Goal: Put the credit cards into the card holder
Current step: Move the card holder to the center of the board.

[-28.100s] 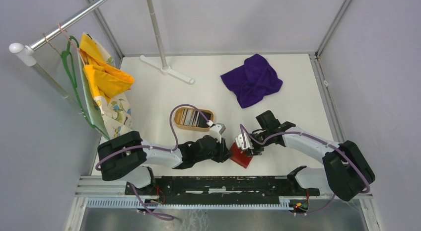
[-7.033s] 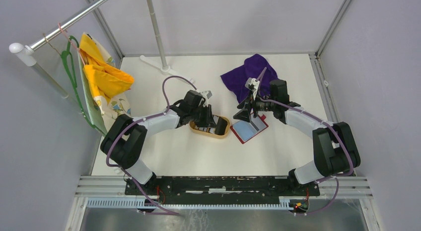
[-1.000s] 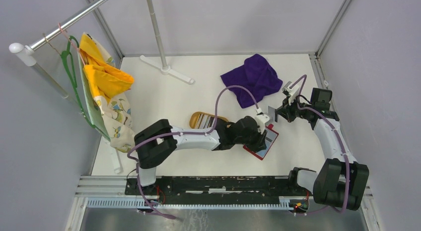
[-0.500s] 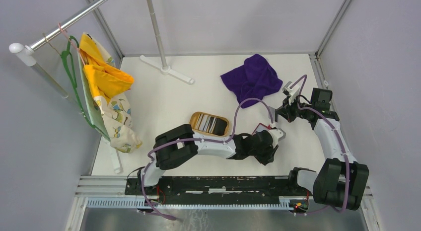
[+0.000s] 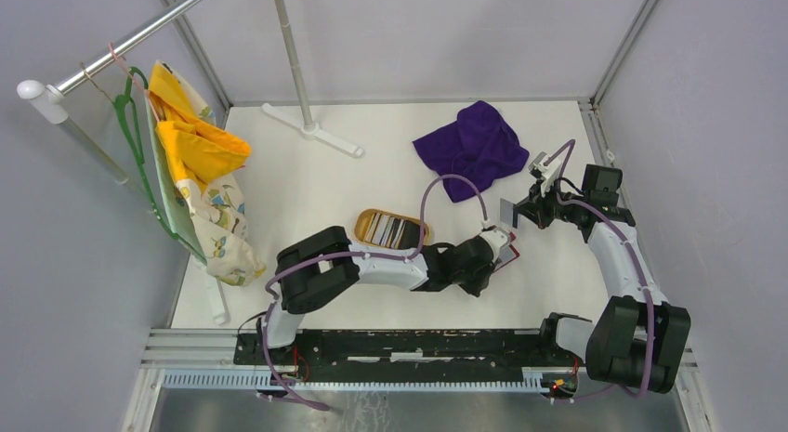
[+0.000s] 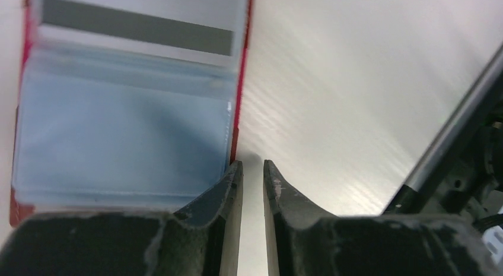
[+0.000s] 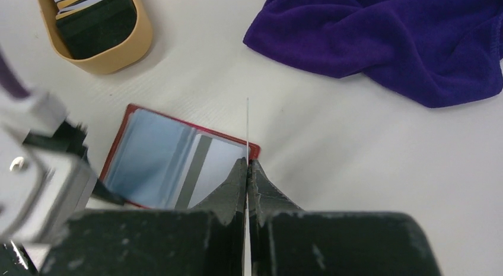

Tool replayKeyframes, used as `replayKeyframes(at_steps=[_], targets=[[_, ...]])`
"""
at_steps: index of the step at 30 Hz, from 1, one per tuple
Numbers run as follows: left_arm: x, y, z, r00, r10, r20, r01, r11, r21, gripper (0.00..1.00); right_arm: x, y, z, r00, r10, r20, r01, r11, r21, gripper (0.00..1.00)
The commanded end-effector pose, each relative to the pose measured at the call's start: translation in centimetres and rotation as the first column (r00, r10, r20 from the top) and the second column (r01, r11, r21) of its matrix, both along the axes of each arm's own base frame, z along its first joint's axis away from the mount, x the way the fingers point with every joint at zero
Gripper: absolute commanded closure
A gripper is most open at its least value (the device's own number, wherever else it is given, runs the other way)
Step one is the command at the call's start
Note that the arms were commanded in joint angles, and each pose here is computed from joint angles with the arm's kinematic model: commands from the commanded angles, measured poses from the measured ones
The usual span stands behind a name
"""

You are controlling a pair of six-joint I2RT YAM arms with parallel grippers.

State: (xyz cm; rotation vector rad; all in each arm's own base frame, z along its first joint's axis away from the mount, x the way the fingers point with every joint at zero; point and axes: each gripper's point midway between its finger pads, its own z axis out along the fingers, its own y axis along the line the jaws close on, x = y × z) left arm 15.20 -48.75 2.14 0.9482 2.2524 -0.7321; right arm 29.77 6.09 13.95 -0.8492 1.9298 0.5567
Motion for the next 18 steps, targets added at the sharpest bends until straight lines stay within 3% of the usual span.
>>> replayKeyframes(at_steps=[1, 6, 13, 18], targets=[[3.6, 4.0, 0.1, 0.987, 0.161, -0.003, -0.161, 0.986, 0.042, 0.74, 0.1, 0.8, 1.6, 0.997, 0.052, 0.063, -0.054, 0.998, 0.032, 1.0], [5.7, 6.0, 2.0, 0.982, 0.186, 0.027, -0.186, 0.983, -0.001, 0.73, -0.9, 2.0, 1.4, 0.991, 0.121, 0.057, -0.125, 0.99, 0.066, 1.0], [5.3, 7.6, 5.5, 0.982, 0.147, 0.116, -0.136, 0.986, -0.098, 0.69, -2.3, 4.4, 1.2, 0.978, 0.21, 0.002, -0.206, 0.956, 0.208, 1.0], [5.6, 8.2, 6.2, 0.977, 0.186, 0.101, -0.169, 0.973, -0.157, 0.6, -2.5, 5.6, 0.1, 0.975, 0.206, -0.079, -0.171, 0.932, 0.318, 1.0]])
